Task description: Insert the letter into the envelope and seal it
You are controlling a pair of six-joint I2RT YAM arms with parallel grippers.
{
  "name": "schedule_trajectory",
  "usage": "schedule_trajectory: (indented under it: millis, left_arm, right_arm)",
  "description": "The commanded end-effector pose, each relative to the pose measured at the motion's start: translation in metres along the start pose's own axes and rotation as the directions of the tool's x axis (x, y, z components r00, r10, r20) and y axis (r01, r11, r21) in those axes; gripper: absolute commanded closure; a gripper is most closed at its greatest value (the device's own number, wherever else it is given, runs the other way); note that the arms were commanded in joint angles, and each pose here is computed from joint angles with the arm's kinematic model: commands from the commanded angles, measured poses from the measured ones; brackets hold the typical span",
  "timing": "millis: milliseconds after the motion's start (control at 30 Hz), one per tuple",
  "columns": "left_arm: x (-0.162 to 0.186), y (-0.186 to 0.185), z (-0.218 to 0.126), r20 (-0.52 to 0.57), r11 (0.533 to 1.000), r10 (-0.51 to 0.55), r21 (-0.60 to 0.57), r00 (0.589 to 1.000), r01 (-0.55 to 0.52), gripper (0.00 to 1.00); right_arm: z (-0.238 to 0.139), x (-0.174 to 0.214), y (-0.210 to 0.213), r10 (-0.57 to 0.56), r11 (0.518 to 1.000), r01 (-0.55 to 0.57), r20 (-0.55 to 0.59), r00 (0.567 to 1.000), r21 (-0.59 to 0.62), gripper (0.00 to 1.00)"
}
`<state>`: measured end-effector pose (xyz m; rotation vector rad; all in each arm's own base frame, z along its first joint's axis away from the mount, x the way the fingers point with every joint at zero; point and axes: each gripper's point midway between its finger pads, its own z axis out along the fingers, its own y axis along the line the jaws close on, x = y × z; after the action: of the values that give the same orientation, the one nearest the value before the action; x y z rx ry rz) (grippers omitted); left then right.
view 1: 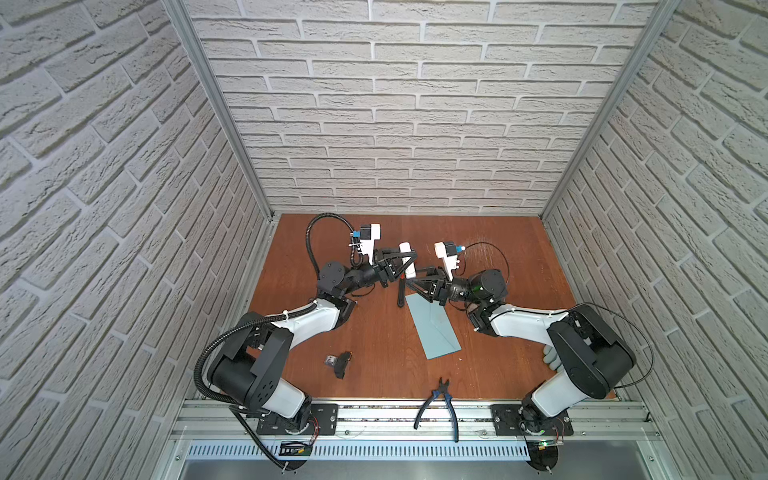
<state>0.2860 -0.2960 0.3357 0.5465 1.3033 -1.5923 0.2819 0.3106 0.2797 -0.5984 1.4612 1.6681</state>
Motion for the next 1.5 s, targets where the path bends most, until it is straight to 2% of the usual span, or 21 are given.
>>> schedule_trajectory:
  millis: [0, 100, 233, 400, 567, 667, 833, 1067, 1333, 1400, 1467]
  left_arm:
    - [-0.016, -0.011, 0.003, 0.051, 0.997, 0.069, 0.036, 0.996, -0.071, 1.00]
    - [-0.015, -0.010, 0.003, 0.049, 0.997, 0.068, 0.034, 0.996, -0.070, 1.00]
    - [-0.014, -0.006, 0.001, 0.052, 0.997, 0.069, 0.020, 0.996, -0.070, 1.00]
    - [-0.013, -0.003, -0.002, 0.070, 0.997, 0.081, -0.009, 0.994, -0.081, 1.00]
    - [-0.007, 0.004, -0.007, 0.072, 0.992, 0.107, -0.079, 0.992, -0.101, 1.00]
    - [-0.001, 0.006, -0.008, 0.050, 0.978, 0.153, -0.153, 0.987, -0.144, 1.00]
    - [0.005, 0.008, -0.010, 0.035, 0.940, 0.219, -0.275, 0.975, -0.201, 1.00]
    - [0.021, 0.011, -0.007, 0.051, 0.905, 0.246, -0.369, 0.968, -0.210, 1.00]
    - [0.044, 0.016, 0.006, 0.060, 0.892, 0.234, -0.410, 0.970, -0.189, 1.00]
    - [0.049, 0.016, 0.010, 0.057, 0.888, 0.237, -0.418, 0.970, -0.193, 1.00]
    - [0.053, 0.017, 0.011, 0.053, 0.884, 0.238, -0.425, 0.970, -0.194, 1.00]
  right_arm:
    - [0.005, -0.009, 0.024, -0.068, 0.994, 0.068, 0.005, 0.998, -0.087, 0.60]
    - [0.005, -0.011, 0.028, -0.075, 0.993, 0.075, 0.007, 0.997, -0.095, 0.71]
    - [0.005, -0.013, 0.032, -0.080, 0.992, 0.081, 0.009, 0.997, -0.102, 0.81]
    - [0.003, -0.017, 0.032, -0.083, 0.993, 0.084, 0.022, 0.996, -0.079, 0.84]
    - [0.001, -0.023, 0.030, -0.131, 0.991, 0.130, 0.024, 0.991, 0.041, 0.88]
    - [0.000, -0.019, 0.027, -0.199, 0.963, 0.202, -0.035, 0.979, 0.179, 0.88]
    - [-0.007, -0.019, 0.031, -0.312, 0.857, 0.335, -0.125, 0.942, 0.392, 0.89]
    - [-0.024, -0.037, 0.040, -0.445, 0.667, 0.414, -0.115, 0.888, 0.620, 0.91]
    - [-0.034, -0.050, 0.054, -0.568, 0.438, 0.439, -0.137, 0.812, 0.785, 0.92]
    - [-0.032, -0.050, 0.058, -0.596, 0.370, 0.453, -0.166, 0.785, 0.811, 0.90]
    - [-0.026, -0.047, 0.060, -0.607, 0.329, 0.476, -0.204, 0.768, 0.815, 0.86]
